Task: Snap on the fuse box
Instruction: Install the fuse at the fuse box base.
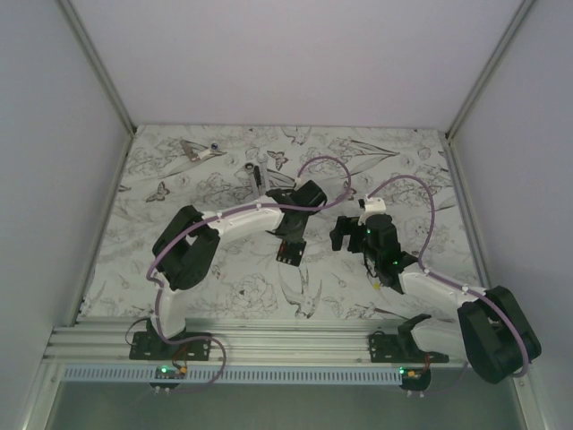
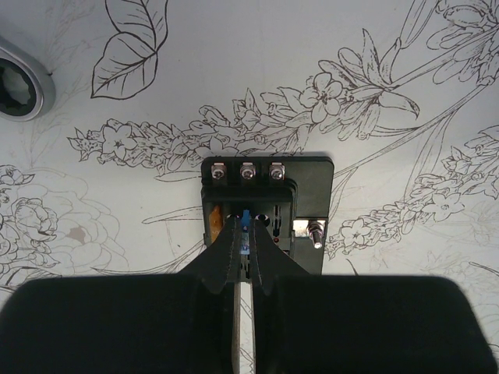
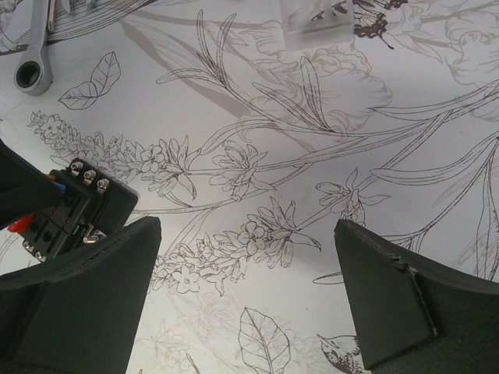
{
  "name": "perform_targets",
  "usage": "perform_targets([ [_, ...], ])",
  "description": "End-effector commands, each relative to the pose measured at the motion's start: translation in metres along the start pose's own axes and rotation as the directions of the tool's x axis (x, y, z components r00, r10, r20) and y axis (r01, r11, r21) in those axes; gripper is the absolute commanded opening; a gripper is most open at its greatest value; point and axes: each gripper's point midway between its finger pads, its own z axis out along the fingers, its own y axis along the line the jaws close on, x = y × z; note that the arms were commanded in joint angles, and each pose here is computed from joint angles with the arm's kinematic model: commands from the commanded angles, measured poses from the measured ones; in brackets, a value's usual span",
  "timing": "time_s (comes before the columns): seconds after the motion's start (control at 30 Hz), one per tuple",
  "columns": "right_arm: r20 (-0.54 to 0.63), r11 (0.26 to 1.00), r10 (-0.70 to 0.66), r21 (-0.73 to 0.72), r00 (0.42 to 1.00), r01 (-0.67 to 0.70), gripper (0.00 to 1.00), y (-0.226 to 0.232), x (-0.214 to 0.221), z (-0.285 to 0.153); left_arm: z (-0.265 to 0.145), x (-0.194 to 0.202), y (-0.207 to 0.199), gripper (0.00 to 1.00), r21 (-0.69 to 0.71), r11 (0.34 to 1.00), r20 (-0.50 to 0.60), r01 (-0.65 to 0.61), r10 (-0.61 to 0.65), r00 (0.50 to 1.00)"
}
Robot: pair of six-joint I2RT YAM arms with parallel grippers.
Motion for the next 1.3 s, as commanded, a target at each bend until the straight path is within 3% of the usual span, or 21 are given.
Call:
perform_targets([
  [0.0, 0.016, 1.000, 0.016, -0.009, 1.000, -0.016, 1.00, 0.001, -0.004, 0.000, 0.005, 0.011, 0.005, 0.00, -0.038, 0.999, -0.016, -0.028, 0.027, 0.999],
  [0.87, 0.010, 0.999, 0.018, -0.030, 1.000, -0.018, 1.00, 0.005, -0.003, 0.001, 0.000, 0.027, 0.006, 0.00, -0.120, 0.992, 0.059, -0.045, 0.053, 0.997],
  [1.27, 0.009, 0.999, 0.018, -0.037, 1.000, -0.018, 1.00, 0.006, -0.003, 0.001, -0.007, 0.031, 0.016, 0.00, -0.118, 0.989, 0.083, 0.089, -0.079, 0.993],
])
